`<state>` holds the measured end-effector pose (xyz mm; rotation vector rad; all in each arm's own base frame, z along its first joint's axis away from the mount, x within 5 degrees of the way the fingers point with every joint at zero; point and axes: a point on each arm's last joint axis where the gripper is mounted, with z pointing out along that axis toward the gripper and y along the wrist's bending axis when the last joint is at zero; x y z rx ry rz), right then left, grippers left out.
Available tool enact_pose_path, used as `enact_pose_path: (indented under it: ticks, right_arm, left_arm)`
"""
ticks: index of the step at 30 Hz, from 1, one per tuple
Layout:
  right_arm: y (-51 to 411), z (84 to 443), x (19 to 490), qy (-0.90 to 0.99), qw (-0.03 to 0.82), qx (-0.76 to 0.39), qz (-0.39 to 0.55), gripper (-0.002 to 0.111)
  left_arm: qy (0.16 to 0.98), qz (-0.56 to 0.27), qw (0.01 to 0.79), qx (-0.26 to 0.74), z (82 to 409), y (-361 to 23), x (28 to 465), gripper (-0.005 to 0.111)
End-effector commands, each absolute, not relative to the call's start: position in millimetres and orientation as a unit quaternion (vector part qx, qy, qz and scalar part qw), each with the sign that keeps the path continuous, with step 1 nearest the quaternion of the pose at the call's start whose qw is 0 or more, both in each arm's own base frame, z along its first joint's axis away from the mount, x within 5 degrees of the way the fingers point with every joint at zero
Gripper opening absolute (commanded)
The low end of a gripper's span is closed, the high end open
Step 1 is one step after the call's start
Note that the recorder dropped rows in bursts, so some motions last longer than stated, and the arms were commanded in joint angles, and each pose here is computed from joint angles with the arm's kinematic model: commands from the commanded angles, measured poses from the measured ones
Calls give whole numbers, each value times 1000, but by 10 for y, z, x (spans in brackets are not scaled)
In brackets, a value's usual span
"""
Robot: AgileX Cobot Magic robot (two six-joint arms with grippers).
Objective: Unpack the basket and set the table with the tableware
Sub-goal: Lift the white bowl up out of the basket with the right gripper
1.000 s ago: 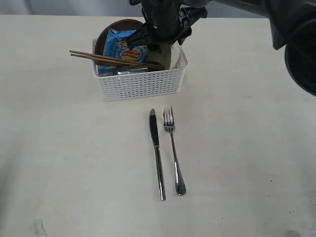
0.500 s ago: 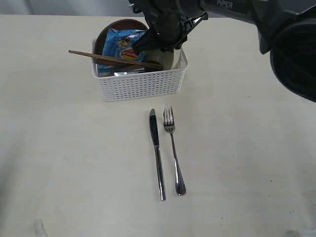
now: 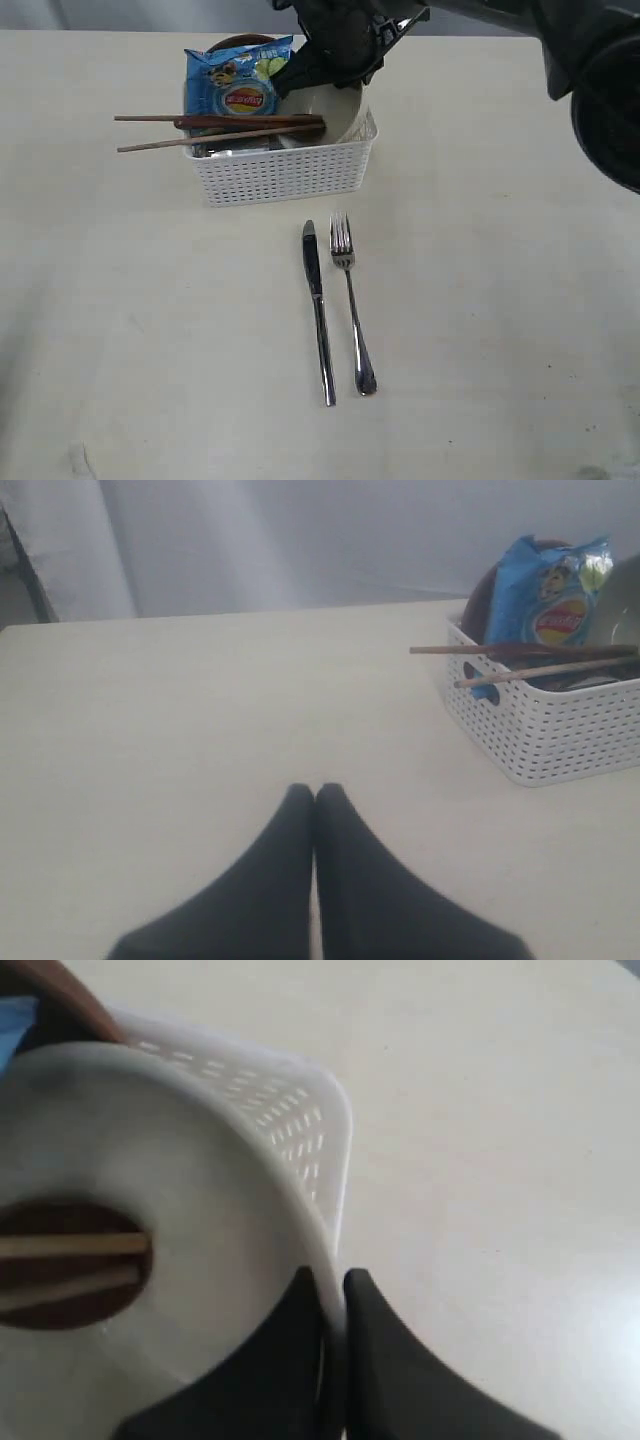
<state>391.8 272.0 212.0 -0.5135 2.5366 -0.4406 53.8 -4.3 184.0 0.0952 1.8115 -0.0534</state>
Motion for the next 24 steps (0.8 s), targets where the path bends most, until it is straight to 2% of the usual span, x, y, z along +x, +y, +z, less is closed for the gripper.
enact_pose_path:
  ticks: [1, 9, 24]
  right_arm:
    - [2604, 2339, 3928, 919, 274, -190, -211, 0]
    - [2518, 2379, 3929, 903, 261, -210, -270, 0]
    - [2485, 2463, 3973, 872, 281, -243, -319, 0]
  left_arm:
    - [783, -26, 620, 44, 1844, -48, 538, 0]
    - [783, -26, 620, 44, 1844, -48, 538, 0]
    - [783, -26, 620, 44, 1844, -48, 538, 0]
